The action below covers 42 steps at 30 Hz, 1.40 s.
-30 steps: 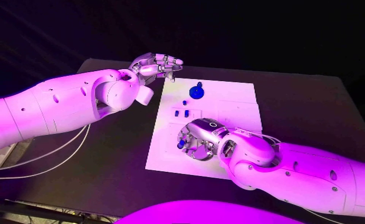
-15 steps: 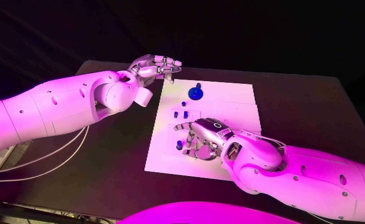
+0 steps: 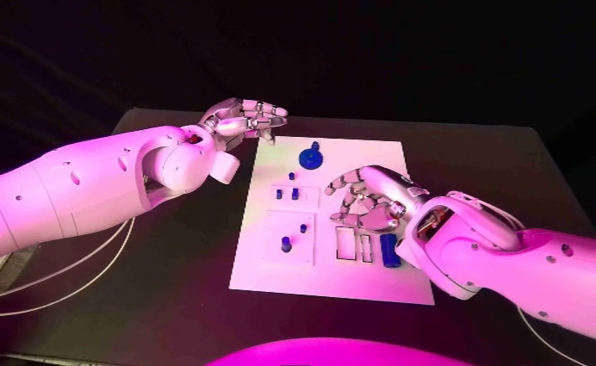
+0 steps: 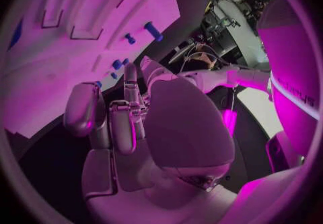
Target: Assemble the parts on the task board
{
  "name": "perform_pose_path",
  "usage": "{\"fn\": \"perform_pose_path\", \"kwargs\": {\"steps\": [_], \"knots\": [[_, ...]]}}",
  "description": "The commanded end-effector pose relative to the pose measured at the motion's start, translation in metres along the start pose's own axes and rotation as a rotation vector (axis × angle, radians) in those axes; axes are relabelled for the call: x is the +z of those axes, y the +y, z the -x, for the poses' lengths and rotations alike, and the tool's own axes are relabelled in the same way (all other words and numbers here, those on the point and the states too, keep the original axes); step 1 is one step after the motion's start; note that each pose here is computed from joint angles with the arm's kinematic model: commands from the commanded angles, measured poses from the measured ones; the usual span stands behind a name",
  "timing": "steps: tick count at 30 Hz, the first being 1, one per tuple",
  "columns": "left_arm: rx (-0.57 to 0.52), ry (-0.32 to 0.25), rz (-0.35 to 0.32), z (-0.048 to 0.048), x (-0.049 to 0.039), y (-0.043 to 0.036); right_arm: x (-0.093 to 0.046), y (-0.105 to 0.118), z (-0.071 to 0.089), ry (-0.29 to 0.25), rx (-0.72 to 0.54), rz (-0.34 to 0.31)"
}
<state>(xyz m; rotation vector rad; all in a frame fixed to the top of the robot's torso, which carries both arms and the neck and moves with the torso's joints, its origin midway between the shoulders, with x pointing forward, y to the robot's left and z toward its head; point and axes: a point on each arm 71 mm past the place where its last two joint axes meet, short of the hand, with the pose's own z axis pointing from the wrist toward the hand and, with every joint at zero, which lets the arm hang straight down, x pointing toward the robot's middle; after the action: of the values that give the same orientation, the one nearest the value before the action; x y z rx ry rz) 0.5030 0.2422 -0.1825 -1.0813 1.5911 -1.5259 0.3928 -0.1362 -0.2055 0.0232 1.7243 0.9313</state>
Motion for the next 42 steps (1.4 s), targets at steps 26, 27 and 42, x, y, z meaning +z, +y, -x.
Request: {"fn": "perform_pose_path", "kwargs": {"steps": [26,27,42], "knots": [[-0.005,0.021,-0.003,-0.0046,0.0003,0.0036,-0.078,-0.081,0.021,0.142,-0.008,-0.483],[-0.005,0.021,-0.003,-0.0047,0.0002,0.0036,-0.077,-0.081,0.018,0.147,-0.014,-0.486],[-0.005,0.018,-0.003,-0.0029,-0.0016,0.0033,-0.068,-0.079,-0.007,0.194,-0.069,-0.500]]}}
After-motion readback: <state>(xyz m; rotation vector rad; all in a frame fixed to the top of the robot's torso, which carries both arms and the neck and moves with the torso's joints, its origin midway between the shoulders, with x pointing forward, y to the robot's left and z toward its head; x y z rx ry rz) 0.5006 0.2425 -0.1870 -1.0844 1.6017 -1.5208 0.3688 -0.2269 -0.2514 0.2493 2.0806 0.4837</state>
